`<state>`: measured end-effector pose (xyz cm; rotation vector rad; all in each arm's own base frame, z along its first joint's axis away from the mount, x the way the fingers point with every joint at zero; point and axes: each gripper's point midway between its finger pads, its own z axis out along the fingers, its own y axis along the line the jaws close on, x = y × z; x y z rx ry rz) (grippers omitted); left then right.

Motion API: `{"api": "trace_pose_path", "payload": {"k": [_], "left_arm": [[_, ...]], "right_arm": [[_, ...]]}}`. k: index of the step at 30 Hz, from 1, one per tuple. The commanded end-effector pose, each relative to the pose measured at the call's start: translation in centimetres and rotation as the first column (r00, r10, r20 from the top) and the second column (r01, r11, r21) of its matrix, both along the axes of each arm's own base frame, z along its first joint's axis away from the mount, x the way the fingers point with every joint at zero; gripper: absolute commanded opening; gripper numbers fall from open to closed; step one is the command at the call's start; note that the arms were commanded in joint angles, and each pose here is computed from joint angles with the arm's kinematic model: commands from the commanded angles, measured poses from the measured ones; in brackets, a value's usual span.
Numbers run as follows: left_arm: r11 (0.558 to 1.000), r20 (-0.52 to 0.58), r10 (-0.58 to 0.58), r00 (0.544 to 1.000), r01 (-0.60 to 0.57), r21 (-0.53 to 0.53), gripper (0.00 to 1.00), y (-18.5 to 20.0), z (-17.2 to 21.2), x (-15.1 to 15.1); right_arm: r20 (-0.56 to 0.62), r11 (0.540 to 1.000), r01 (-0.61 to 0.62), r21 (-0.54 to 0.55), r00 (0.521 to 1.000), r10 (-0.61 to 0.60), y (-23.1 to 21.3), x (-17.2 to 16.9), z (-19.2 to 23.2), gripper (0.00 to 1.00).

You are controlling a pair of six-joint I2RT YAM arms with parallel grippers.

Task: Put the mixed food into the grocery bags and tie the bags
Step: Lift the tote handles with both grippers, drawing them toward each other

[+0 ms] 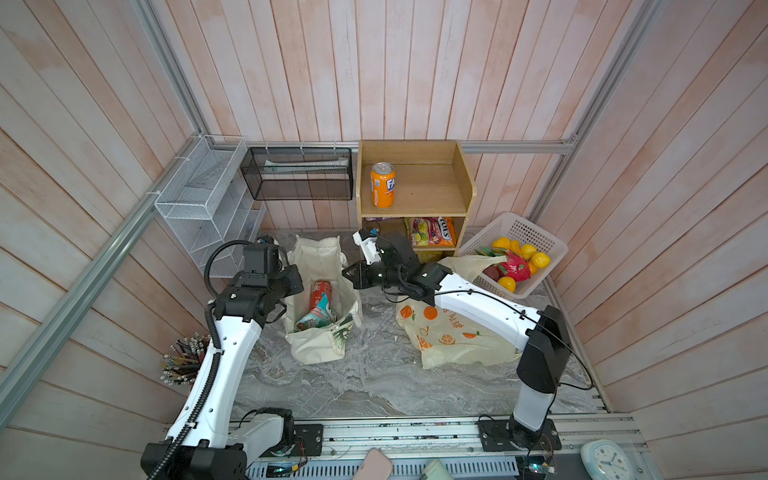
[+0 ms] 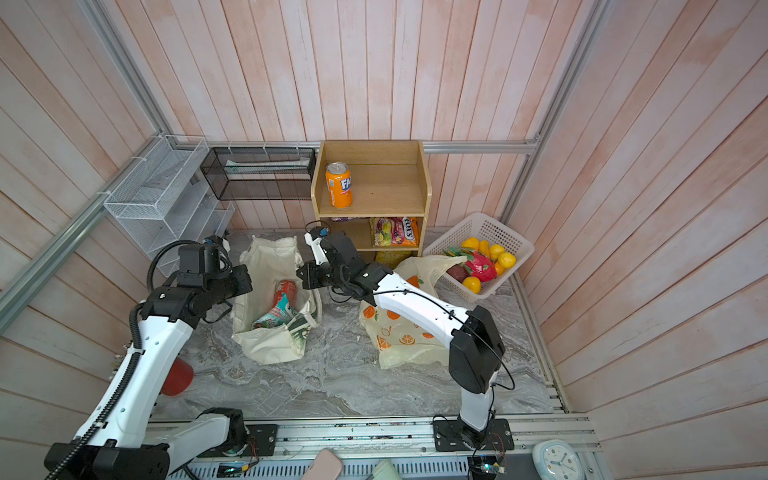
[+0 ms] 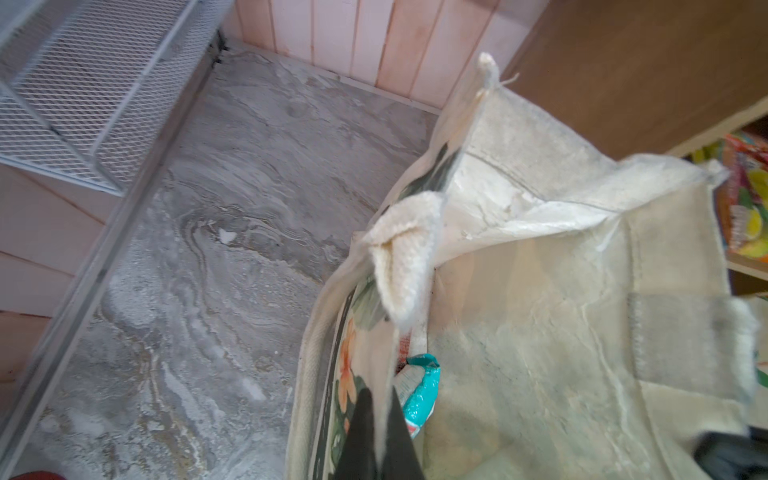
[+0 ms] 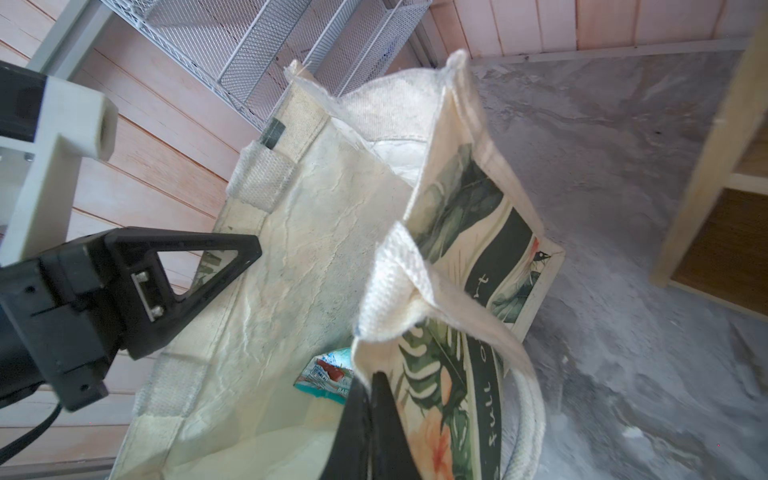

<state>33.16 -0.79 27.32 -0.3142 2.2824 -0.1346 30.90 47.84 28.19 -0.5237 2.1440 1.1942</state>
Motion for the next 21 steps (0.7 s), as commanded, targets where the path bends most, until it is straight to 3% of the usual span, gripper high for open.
{"api": "trace_pose_path", "payload": {"k": [1, 6, 12, 13, 15, 16, 19, 21], "left_arm": [[0.998, 0.187, 0.023, 0.982, -0.032, 0.048, 0.0, 2.2, 5.1, 2.4], [0.99, 0.183, 0.092, 0.979, -0.11, 0.093, 0.0, 5.8, 4.6, 3.3], [0.985, 0.19, 0.112, 0.975, -0.134, 0.107, 0.0, 7.3, 3.9, 4.3], [0.986, 0.185, 0.109, 0.977, -0.13, 0.107, 0.02, 7.2, 3.7, 4.4], [0.987, 0.172, 0.102, 0.98, -0.122, 0.108, 0.18, 7.2, 3.2, 4.6], [0.987, 0.166, 0.101, 0.981, -0.119, 0.106, 0.27, 7.2, 3.1, 4.6], [0.99, 0.164, 0.092, 0.982, -0.108, 0.095, 0.53, 6.9, 2.9, 4.5], [0.99, 0.168, 0.095, 0.981, -0.111, 0.088, 0.65, 6.8, 3.0, 4.3]], "right_arm": [[0.054, 0.985, -0.018, 0.17, 0.999, 0.009, 2.7, -0.3, 5.1, 0.0], [0.038, 0.983, -0.022, 0.184, 0.999, 0.015, 5.5, -0.2, 4.1, 0.0], [0.0, 0.987, -0.043, 0.155, 0.999, 0.043, 7.7, 0.0, 1.5, 0.0], [-0.002, 0.988, -0.051, 0.143, 0.999, 0.052, 7.8, -0.1, 1.2, 0.05], [0.001, 0.991, -0.064, 0.115, 0.998, 0.064, 7.5, -0.2, 0.8, 0.36], [0.006, 0.992, -0.067, 0.105, 0.998, 0.067, 7.2, -0.4, 0.9, 0.46], [0.02, 0.994, -0.068, 0.09, 0.998, 0.066, 5.4, -0.7, 1.6, 0.61], [0.029, 0.994, -0.061, 0.09, 0.998, 0.059, 3.5, -0.7, 2.4, 0.64]]}}
